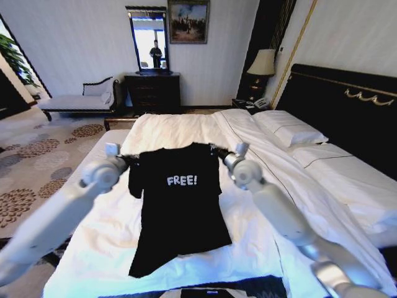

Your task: Fold the clothes on the bed.

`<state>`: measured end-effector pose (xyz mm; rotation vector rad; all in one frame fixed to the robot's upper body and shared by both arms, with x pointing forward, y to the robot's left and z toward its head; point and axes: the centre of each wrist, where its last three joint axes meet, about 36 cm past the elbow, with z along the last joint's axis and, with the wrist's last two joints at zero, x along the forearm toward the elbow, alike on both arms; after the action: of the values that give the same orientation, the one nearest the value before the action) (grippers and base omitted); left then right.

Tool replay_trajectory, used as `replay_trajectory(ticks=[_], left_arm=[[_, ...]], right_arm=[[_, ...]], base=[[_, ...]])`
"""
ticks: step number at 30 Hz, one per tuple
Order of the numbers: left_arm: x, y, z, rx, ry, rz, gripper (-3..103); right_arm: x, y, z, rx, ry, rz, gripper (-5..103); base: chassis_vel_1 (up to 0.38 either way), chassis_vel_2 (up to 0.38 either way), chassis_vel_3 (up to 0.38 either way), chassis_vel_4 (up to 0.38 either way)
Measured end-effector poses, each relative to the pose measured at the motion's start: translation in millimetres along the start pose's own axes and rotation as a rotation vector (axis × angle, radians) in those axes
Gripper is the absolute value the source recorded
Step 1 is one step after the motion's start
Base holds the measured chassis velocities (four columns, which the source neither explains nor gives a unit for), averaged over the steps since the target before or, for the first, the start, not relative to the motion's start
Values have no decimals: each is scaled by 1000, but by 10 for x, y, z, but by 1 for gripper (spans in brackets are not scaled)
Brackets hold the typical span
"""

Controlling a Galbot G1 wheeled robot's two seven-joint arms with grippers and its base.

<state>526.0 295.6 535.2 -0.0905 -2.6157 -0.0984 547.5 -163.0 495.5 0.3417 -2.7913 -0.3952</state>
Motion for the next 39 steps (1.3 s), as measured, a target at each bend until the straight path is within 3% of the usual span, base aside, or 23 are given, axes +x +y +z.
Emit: replay_trajectory(ticks=[6,15,19,23,25,27,35,39], left_arm=[[-465,-262,452,11,69,-5,0],[-1014,-415,549,51,58,-54,0],[-1451,-371,260,92,27,-127,0],[-1743,-379,-56,117,10,-151,0],[-1824,-391,-141,124,10,-158,0],[-2069,-495,-413,149,11,-171,0],[-2178,-631,-604,174,-11,-159,0],[-2252,-700,-711,173,-30,-165,0]], right_arm=[[-302,-4,676,-26,45,53,0],[-672,-157,822,-12,55,139,0],[-1096,-278,836,39,77,233,0],[-1491,-361,661,87,34,233,0],[-1582,-367,563,77,27,221,0],[-1765,-248,182,14,20,178,0],[-1950,-268,110,75,-84,201,0],[-2016,-302,105,68,-120,202,0]], base=[[0,0,0,0],[0,0,0,0],[0,0,0,0],[0,0,0,0],[0,0,0,0],[0,0,0,0],[0,0,0,0],[0,0,0,0]])
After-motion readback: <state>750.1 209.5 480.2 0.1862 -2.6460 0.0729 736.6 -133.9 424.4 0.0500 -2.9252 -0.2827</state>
